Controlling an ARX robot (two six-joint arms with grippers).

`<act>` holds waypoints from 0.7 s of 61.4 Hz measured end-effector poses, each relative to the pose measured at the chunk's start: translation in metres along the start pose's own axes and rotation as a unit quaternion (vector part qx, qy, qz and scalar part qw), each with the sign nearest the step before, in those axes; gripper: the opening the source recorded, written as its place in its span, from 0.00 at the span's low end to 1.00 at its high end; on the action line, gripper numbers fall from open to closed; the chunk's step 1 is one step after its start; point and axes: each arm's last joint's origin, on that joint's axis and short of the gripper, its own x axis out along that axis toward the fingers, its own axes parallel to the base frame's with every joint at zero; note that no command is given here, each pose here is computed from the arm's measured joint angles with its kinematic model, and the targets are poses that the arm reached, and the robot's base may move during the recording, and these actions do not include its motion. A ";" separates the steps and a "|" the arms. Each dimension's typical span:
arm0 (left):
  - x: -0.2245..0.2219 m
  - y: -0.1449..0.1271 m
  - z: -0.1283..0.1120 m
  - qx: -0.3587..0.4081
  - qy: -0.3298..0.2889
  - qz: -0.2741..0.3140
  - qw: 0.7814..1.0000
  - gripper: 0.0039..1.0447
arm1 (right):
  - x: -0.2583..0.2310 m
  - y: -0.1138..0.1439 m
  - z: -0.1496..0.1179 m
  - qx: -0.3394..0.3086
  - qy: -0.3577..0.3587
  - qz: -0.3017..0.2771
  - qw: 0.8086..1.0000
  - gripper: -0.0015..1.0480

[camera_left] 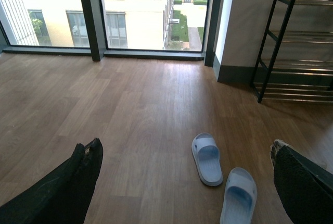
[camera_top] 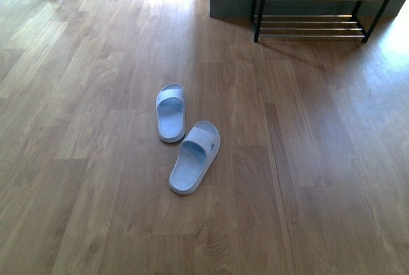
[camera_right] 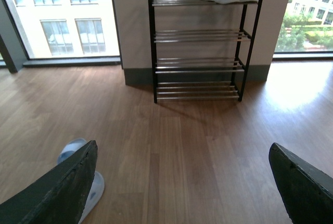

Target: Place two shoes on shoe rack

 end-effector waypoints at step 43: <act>0.000 0.000 0.000 0.000 0.000 0.000 1.000 0.91 | 0.000 0.000 0.000 0.000 0.000 0.000 1.000 0.91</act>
